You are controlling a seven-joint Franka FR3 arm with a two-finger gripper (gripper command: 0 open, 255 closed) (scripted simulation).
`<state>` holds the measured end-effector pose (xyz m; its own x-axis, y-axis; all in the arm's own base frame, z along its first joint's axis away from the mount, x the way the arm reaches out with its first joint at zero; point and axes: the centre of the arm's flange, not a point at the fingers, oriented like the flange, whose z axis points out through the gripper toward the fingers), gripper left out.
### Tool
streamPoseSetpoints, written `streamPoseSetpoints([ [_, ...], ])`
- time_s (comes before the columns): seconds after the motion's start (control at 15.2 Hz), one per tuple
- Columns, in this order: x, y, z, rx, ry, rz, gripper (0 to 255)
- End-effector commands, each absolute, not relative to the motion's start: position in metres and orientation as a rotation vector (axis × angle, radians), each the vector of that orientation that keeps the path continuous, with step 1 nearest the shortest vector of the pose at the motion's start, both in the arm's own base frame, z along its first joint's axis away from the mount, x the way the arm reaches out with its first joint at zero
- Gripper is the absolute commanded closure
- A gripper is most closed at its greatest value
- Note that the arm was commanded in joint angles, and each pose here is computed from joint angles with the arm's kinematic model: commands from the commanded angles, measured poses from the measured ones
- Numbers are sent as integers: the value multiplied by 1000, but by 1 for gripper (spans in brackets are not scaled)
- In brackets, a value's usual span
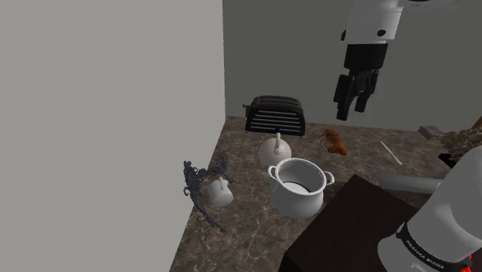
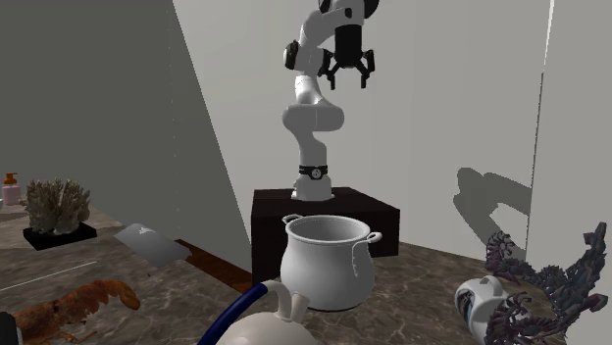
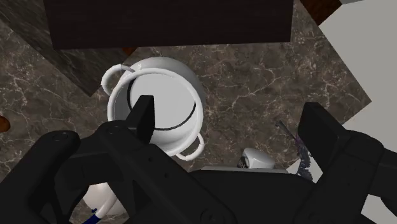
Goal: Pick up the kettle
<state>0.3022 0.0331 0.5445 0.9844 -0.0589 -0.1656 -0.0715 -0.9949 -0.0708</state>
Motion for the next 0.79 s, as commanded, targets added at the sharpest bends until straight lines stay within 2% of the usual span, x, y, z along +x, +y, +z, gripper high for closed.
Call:
streamPoseSetpoints([
  [0.0, 302, 33, 545, -3053, 100, 251, 0],
  [0.73, 411, 2, 452, -3015, 419, 272, 0],
])
